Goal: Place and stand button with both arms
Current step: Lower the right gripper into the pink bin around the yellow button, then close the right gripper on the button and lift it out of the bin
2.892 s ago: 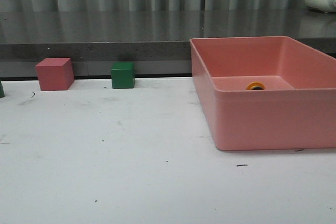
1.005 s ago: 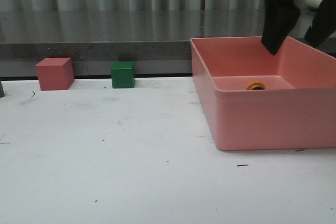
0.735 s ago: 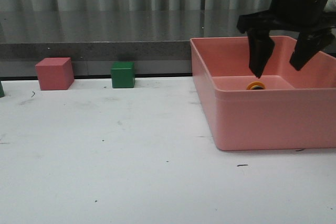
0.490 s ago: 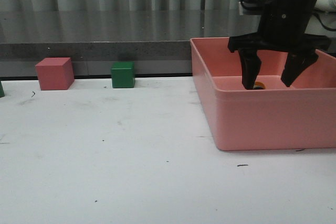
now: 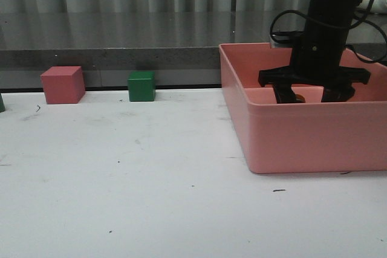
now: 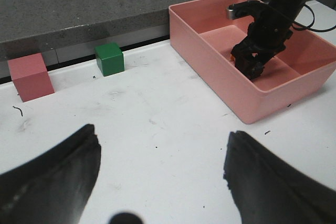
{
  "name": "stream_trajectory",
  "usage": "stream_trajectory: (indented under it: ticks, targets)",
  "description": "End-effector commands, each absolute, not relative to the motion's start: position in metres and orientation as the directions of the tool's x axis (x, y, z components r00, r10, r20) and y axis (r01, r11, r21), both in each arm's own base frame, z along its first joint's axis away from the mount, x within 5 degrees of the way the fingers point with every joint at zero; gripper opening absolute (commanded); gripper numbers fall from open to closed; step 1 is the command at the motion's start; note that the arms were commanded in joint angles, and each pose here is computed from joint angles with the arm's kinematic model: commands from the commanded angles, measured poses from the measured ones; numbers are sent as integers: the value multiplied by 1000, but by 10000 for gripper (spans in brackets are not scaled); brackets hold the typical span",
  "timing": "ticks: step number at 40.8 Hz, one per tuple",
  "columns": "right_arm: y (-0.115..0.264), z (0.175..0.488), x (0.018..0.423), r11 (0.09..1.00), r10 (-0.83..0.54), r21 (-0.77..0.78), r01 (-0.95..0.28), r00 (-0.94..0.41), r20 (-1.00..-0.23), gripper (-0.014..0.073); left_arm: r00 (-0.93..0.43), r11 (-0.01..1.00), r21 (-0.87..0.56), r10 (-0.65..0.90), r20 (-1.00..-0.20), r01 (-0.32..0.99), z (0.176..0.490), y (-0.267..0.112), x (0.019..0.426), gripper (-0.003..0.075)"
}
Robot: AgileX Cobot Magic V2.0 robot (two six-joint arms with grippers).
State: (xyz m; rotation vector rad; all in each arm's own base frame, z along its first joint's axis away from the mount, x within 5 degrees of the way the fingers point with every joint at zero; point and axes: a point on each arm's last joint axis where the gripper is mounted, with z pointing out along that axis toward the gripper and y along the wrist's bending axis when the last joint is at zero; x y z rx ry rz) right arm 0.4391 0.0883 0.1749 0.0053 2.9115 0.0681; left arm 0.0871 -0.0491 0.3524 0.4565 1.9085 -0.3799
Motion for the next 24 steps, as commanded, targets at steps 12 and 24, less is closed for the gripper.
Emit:
stream_trajectory:
  ticks: [12, 24]
  targets:
    - [85, 228, 435, 996, 37, 87, 9, -946, -322, 311, -269, 870, -63, 81, -960, 489, 367, -51, 90, 494]
    - [95, 293, 405, 994, 8, 104, -37, -915, -403, 311, -269, 870, -63, 81, -960, 489, 367, -51, 90, 493]
